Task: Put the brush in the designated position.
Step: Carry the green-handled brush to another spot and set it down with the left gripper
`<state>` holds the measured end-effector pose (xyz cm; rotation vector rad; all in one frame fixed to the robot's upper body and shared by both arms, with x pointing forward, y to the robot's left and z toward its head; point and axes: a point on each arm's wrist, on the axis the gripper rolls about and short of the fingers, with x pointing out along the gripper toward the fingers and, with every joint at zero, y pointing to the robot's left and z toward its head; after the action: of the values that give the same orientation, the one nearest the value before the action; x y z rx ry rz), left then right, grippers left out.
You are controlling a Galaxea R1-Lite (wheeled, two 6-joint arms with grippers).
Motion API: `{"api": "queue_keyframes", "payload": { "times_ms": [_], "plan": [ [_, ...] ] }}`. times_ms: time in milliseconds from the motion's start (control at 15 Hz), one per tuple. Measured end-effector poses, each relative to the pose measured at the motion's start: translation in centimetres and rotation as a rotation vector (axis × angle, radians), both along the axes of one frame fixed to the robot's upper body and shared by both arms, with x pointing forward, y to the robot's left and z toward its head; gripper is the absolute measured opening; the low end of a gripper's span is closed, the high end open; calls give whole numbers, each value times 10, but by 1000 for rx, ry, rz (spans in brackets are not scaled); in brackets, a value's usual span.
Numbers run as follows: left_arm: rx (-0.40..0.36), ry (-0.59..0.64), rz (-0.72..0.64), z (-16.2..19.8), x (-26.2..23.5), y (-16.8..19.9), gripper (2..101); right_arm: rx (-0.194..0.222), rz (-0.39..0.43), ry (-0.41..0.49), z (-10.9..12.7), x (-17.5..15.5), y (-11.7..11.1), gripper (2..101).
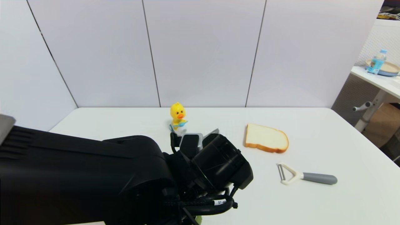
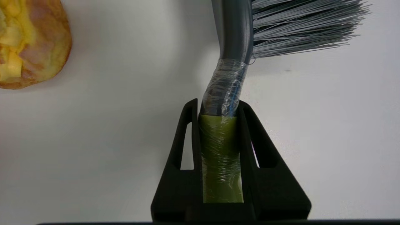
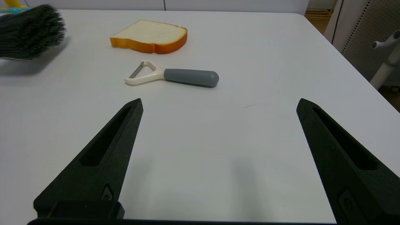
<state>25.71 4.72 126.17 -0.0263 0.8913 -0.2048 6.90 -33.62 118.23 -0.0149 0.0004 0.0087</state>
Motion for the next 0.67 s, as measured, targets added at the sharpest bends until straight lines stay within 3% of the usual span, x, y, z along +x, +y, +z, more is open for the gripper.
{"api": "queue_keyframes", "payload": {
  "times_ms": [667],
  "plan": [
    [50,-15,38,-6,28,13,207,0,0,0,0,0,0,973]
  ]
}}
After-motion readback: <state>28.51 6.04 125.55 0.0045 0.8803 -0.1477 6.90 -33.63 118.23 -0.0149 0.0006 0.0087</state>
